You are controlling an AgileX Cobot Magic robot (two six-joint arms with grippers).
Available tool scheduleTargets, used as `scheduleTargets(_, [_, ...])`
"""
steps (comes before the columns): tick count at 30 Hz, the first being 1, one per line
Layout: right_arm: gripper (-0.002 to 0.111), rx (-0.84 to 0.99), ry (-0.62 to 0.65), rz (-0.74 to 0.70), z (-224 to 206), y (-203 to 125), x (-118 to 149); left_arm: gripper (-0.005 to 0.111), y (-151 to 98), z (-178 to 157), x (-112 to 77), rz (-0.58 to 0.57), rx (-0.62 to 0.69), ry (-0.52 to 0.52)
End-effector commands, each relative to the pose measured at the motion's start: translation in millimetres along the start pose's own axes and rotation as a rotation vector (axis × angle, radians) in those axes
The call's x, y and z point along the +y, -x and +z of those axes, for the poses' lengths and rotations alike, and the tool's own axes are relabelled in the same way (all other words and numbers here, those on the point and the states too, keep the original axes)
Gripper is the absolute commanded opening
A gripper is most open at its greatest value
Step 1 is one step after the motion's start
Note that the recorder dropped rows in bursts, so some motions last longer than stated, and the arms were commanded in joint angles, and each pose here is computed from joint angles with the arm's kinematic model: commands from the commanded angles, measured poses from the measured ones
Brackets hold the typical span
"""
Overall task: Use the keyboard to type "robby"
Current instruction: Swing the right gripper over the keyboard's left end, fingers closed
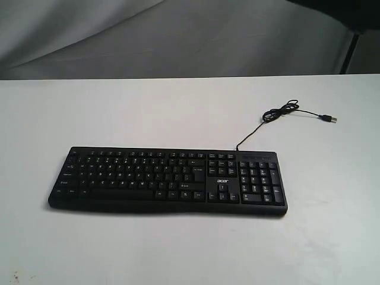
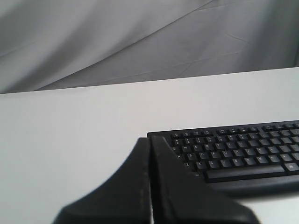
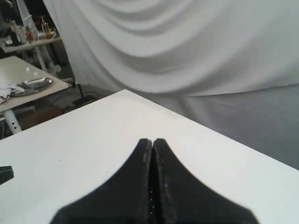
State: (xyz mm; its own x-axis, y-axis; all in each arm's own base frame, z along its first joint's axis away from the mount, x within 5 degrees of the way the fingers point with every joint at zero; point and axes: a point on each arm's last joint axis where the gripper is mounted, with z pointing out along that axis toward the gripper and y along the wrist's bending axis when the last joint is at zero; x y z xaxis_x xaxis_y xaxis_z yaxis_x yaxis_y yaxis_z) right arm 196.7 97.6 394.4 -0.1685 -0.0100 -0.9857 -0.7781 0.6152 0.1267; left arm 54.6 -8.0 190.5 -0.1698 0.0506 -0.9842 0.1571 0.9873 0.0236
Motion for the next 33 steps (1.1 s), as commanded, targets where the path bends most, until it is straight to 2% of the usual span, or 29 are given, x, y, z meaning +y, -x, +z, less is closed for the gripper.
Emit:
scheduleTargets(1, [0.0,0.067,0.024,-0.101,43,-1,-19,0.0,-1,0,-0.3,0.003,-0.005,-0.005])
scheduleTargets(4, [0.0,0.099,-0.109,-0.217,76,-15,-20,0.0,-1,0,-0.3,0.003,-0.005,-0.005])
scheduleTargets(8, [0.0,0.114,-0.128,-0.245,93,-22,-5,0.0,-1,0,-0.3,0.003,-0.005,-0.005])
scheduleTargets(11, [0.0,0.141,-0.078,-0.245,104,-30,3,0.0,-1,0,-0.3,0.003,-0.005,-0.005])
scheduleTargets(15, [0.0,0.165,0.064,-0.243,123,-38,8,0.0,-1,0,-0.3,0.003,-0.005,-0.005])
scheduleTargets(18, [0.0,0.116,0.086,-0.239,136,-39,9,0.0,-1,0,-0.3,0.003,-0.005,-0.005])
scheduleTargets(25, [0.0,0.115,-0.067,-0.443,153,-47,31,0.0,-1,0,-0.3,0.003,-0.005,-0.005])
scheduleTargets(30, [0.0,0.274,-0.093,-0.595,157,-53,57,0.0,-1,0,-0.3,0.003,-0.005,-0.005])
scheduleTargets(33, [0.0,0.353,-0.11,-0.574,155,-45,56,0.0,-1,0,-0.3,0.003,-0.005,-0.005])
